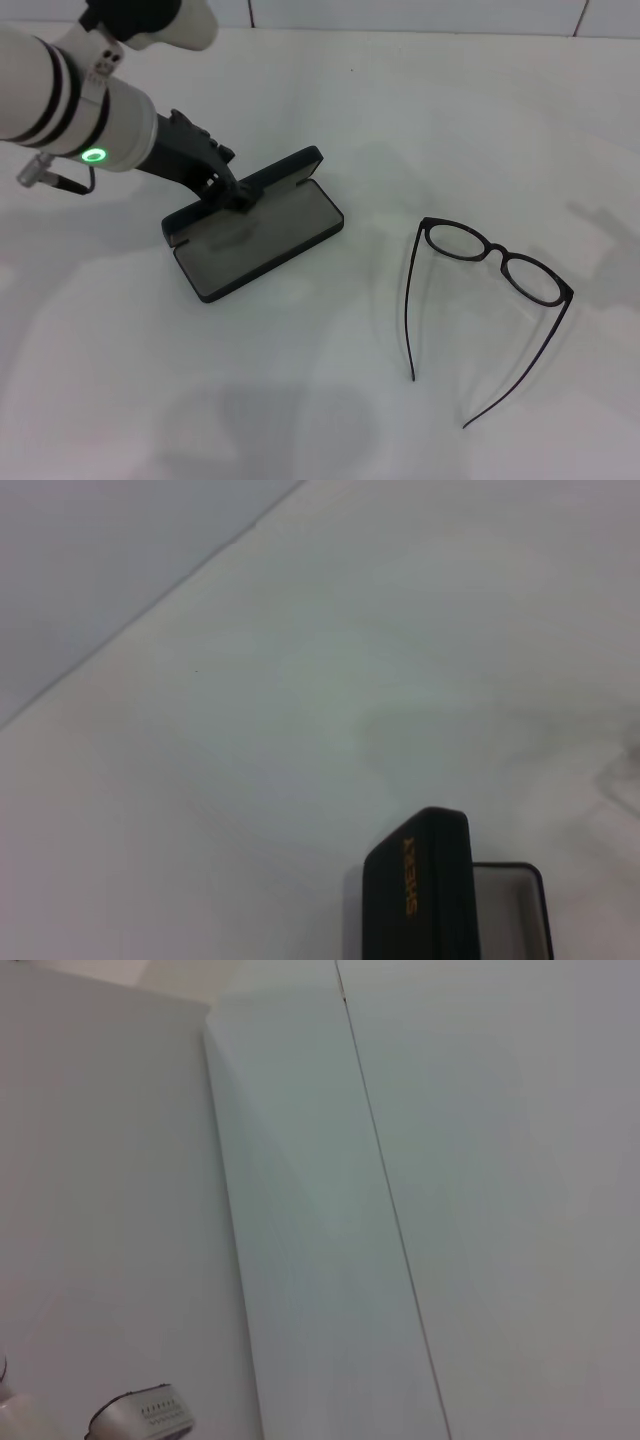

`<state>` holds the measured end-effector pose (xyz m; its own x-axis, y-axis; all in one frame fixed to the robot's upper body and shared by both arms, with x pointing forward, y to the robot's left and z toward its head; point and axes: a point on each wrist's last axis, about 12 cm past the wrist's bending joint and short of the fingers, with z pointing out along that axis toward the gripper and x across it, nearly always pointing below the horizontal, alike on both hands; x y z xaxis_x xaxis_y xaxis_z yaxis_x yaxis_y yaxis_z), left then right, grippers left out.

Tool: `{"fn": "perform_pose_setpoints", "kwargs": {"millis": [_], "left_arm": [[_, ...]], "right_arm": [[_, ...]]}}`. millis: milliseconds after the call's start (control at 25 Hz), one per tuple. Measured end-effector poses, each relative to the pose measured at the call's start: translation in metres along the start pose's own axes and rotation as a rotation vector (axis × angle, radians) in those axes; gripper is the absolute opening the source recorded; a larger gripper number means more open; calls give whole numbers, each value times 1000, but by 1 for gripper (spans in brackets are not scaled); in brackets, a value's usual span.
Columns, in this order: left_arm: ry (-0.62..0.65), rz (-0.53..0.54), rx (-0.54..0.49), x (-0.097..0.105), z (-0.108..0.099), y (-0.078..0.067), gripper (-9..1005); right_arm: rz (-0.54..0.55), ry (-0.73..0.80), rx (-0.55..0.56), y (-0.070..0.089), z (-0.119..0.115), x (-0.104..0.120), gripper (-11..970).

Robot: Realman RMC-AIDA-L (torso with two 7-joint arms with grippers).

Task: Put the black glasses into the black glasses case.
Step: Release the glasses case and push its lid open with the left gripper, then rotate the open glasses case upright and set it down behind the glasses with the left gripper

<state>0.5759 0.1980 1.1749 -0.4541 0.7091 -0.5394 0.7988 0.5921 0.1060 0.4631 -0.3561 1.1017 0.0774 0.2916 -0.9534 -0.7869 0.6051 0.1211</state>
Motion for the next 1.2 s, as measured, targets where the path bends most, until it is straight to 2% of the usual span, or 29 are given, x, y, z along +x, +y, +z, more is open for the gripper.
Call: {"fn": "perform_pose_setpoints", "kwargs": {"millis": [160,480,720,1200], "left_arm": [[24,4,12,-2,9,0,530],[111,48,-27,-9,28,1,498],[133,52,-35,-18,31,-1,474],[118,96,-42,-27,29,-7,246]], "right_arm": [[0,4,8,-1,0,0,852],[5,11,19,-1,-1,2,850],[10,10,33,0,-3,5,849],[13,9,44,3,-6,9,846]]}}
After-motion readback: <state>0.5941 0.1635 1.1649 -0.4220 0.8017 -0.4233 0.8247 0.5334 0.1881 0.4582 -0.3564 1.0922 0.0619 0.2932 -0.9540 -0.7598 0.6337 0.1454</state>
